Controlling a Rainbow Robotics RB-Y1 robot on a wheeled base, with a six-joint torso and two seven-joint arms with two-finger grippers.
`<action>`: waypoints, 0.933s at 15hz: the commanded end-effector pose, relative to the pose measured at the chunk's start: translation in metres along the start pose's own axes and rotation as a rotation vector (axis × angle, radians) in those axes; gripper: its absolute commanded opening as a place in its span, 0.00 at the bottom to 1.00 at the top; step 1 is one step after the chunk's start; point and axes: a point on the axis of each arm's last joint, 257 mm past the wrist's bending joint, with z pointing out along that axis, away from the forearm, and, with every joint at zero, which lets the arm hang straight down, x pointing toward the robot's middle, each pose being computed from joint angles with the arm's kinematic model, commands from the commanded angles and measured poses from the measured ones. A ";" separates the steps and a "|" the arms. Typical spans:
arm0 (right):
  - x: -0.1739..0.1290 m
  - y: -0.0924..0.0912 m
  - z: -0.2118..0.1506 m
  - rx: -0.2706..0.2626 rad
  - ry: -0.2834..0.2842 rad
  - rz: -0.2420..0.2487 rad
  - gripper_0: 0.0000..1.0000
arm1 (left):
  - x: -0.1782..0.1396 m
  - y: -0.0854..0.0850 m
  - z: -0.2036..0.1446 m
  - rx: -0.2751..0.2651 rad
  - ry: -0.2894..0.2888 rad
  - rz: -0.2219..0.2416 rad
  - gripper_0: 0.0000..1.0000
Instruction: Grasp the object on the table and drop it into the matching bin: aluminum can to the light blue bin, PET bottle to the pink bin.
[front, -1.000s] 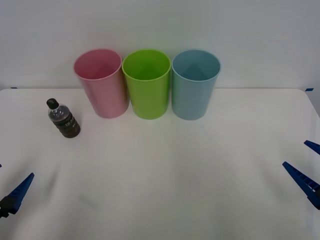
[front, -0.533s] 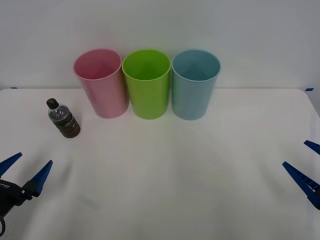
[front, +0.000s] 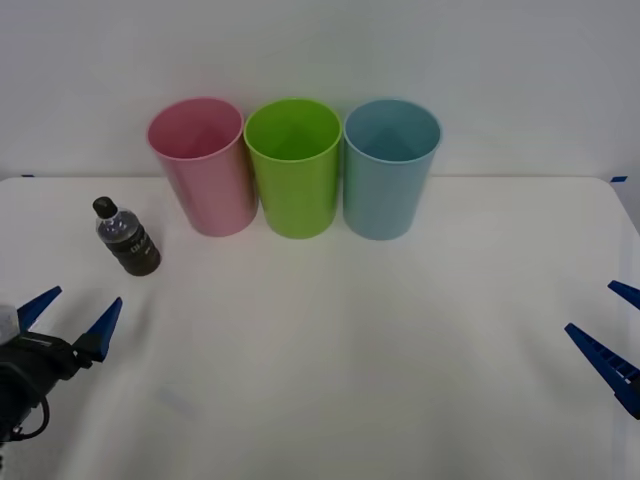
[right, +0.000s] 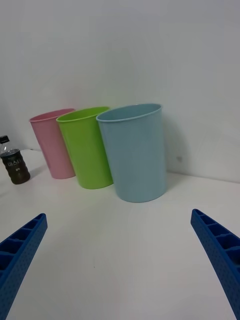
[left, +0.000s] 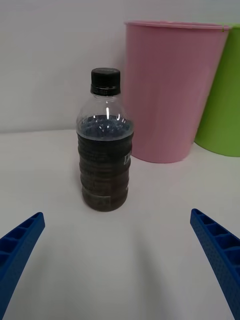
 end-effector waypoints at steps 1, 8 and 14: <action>0.000 0.000 0.000 0.000 0.000 0.000 1.00 | 0.002 -0.002 0.020 -0.020 -0.006 -0.004 1.00; 0.000 0.000 0.000 0.000 0.000 0.000 1.00 | 0.003 0.005 0.076 -0.041 0.003 -0.004 1.00; 0.000 0.000 0.000 0.000 0.000 0.000 1.00 | -0.005 0.009 0.112 -0.098 0.005 0.013 1.00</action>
